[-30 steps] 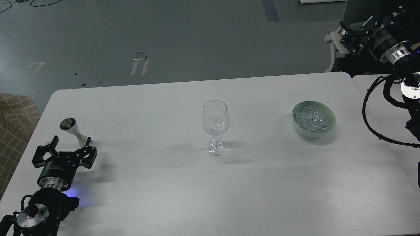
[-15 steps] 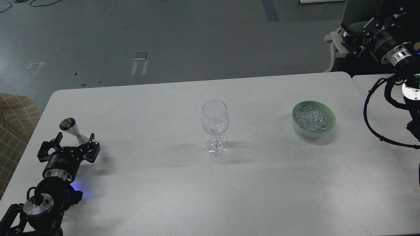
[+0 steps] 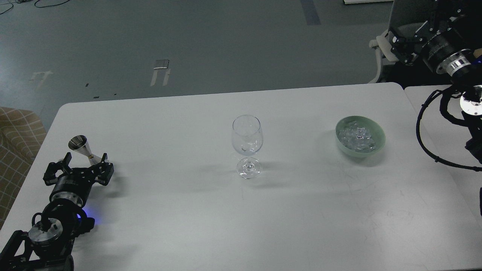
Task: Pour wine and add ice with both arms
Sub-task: 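Close the left gripper around the metal jigger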
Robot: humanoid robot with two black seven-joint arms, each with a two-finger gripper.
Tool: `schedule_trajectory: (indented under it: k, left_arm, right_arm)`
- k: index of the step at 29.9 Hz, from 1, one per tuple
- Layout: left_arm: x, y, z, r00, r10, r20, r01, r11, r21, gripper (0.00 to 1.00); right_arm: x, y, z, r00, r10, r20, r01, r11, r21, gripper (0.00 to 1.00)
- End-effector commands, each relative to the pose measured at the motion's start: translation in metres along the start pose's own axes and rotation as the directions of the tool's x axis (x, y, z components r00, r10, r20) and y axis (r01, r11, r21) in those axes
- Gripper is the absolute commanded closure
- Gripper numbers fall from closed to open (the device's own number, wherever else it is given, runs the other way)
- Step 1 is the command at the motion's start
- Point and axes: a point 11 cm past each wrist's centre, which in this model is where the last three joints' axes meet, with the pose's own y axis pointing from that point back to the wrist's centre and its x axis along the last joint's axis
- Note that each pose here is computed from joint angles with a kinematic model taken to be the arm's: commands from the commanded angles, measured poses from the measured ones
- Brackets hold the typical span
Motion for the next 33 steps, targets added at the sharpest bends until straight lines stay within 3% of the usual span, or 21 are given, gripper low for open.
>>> schedule_trajectory:
  k: [1,9,16,33]
  left_arm:
    - [0.0,0.0,0.001,1.0,0.001,0.002,-0.001,1.0,0.0,0.02]
    - [0.004,-0.004,0.002,1.0,0.019,0.001,-0.019,1.0,-0.007,0.04]
    - [0.005,-0.007,0.0,1.0,0.028,0.005,-0.028,1.0,-0.007,0.11]
    - [-0.001,-0.019,-0.004,1.0,0.025,0.014,-0.025,1.0,-0.001,0.14]
  right_arm:
    - [-0.001,0.0,0.001,1.0,-0.001,0.001,0.001,1.0,-0.001,0.0]
    - [0.0,0.0,-0.001,1.0,-0.001,-0.001,0.001,1.0,0.001,0.0]
    - [-0.001,0.0,0.001,1.0,-0.001,0.001,0.001,1.0,-0.001,0.0]
    - [-0.002,0.0,-0.002,1.0,-0.008,-0.003,0.008,1.0,0.004,0.0]
